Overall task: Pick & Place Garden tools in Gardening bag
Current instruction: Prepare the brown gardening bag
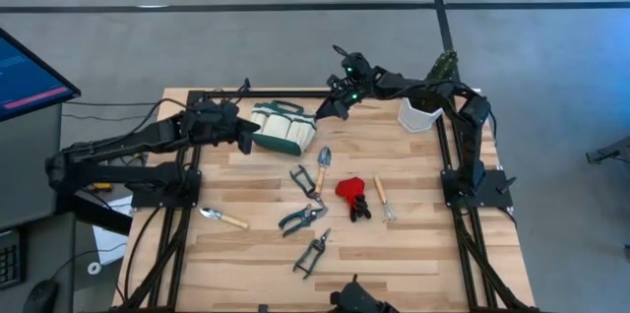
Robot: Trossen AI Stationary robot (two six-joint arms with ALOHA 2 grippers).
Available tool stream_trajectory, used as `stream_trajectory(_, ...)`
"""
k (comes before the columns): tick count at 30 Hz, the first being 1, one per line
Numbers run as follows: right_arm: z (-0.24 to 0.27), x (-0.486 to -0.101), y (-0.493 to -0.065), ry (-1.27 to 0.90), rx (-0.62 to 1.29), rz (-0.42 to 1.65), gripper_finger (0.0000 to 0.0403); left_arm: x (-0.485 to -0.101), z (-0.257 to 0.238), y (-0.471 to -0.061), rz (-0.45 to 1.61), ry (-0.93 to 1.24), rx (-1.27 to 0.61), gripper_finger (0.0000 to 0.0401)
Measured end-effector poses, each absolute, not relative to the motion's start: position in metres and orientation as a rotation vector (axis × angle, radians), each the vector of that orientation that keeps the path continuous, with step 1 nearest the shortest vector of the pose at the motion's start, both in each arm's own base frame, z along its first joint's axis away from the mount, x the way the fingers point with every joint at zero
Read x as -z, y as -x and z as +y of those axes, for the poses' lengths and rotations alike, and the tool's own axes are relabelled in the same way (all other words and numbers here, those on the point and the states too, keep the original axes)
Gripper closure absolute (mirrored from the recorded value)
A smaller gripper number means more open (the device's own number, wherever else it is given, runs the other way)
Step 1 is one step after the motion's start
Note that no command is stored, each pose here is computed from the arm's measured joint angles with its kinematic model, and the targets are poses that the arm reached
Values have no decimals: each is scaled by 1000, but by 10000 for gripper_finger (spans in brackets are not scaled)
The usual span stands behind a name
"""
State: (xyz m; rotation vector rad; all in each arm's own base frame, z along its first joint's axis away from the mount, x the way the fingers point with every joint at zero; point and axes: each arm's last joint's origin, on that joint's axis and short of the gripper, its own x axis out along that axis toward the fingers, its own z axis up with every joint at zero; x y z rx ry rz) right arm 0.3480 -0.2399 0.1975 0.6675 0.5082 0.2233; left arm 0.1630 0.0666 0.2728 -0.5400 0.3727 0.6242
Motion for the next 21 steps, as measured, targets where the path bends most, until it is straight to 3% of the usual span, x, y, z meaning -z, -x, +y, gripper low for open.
stream_trajectory(16,-212,-190,-363,-572,-106,627,228,-268,77,-164,385,551,-684,399)
stream_trajectory(21,-199,-194,-370,-512,-104,631,235,-250,90,-183,476,437,-799,399)
